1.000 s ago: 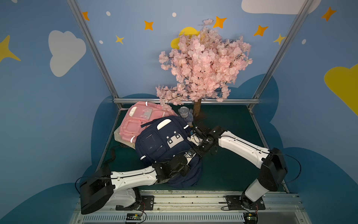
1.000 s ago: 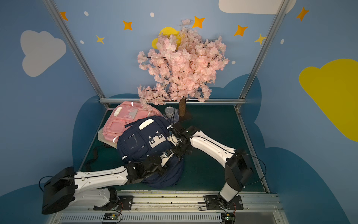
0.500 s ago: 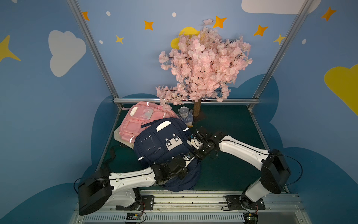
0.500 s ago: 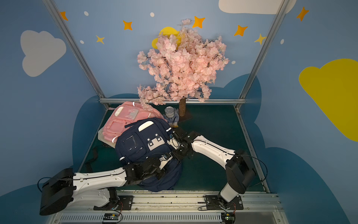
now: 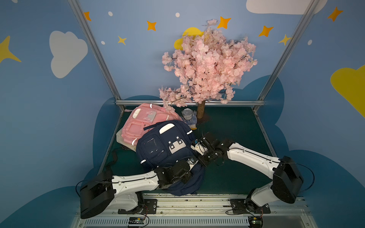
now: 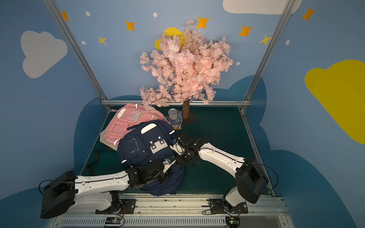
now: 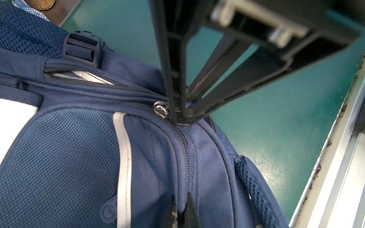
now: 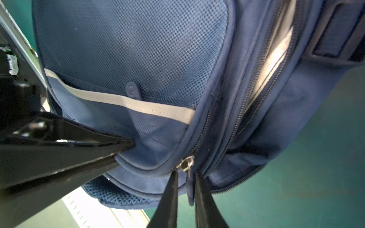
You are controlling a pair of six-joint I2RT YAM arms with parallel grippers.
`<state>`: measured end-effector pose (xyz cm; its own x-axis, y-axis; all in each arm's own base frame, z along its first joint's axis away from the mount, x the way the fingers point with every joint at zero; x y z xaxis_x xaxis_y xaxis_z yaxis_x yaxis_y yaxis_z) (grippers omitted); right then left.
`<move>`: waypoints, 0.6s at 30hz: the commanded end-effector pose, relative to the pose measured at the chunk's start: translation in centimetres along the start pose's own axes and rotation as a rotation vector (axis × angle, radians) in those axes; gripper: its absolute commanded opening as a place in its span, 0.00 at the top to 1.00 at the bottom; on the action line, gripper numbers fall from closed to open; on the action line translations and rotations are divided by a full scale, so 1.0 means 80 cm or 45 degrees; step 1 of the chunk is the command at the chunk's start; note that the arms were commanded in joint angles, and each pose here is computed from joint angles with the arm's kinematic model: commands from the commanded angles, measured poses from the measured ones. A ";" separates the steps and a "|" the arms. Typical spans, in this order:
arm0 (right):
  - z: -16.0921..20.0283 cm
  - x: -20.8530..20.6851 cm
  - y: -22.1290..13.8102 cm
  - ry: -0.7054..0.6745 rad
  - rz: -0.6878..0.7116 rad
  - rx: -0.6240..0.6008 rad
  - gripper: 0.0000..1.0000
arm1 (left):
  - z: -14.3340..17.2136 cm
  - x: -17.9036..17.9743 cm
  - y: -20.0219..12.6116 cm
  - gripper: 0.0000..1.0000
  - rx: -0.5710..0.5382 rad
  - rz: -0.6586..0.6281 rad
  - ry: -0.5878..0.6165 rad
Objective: Zip up the backpack
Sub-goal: Zip the zipper on the backpack.
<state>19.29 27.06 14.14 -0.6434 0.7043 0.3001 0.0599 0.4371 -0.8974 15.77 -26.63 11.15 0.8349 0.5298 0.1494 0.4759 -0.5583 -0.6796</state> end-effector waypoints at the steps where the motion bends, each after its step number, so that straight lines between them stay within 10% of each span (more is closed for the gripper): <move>1: 0.002 -0.002 0.003 0.008 0.023 -0.010 0.81 | 0.036 -0.014 -0.001 0.97 0.132 0.075 0.013; 18: 0.020 -0.034 -0.013 0.144 0.283 -0.005 1.00 | 0.039 -0.009 -0.001 0.97 0.140 0.039 0.010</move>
<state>19.14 26.29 13.52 -0.5955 0.7630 0.2512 0.1207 0.3942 -0.9111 15.71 -26.53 11.20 0.8312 0.5359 0.1479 0.4812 -0.5603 -0.6742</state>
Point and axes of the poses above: each gripper's point midway between its finger pads, its own y axis out along the fingers, its own x axis along the line the jaws close on, z = x × y, the point moved 4 cm from there along -y, back along the fingers, and after that the axes turned 11 degrees about y, right-handed, at the moved point
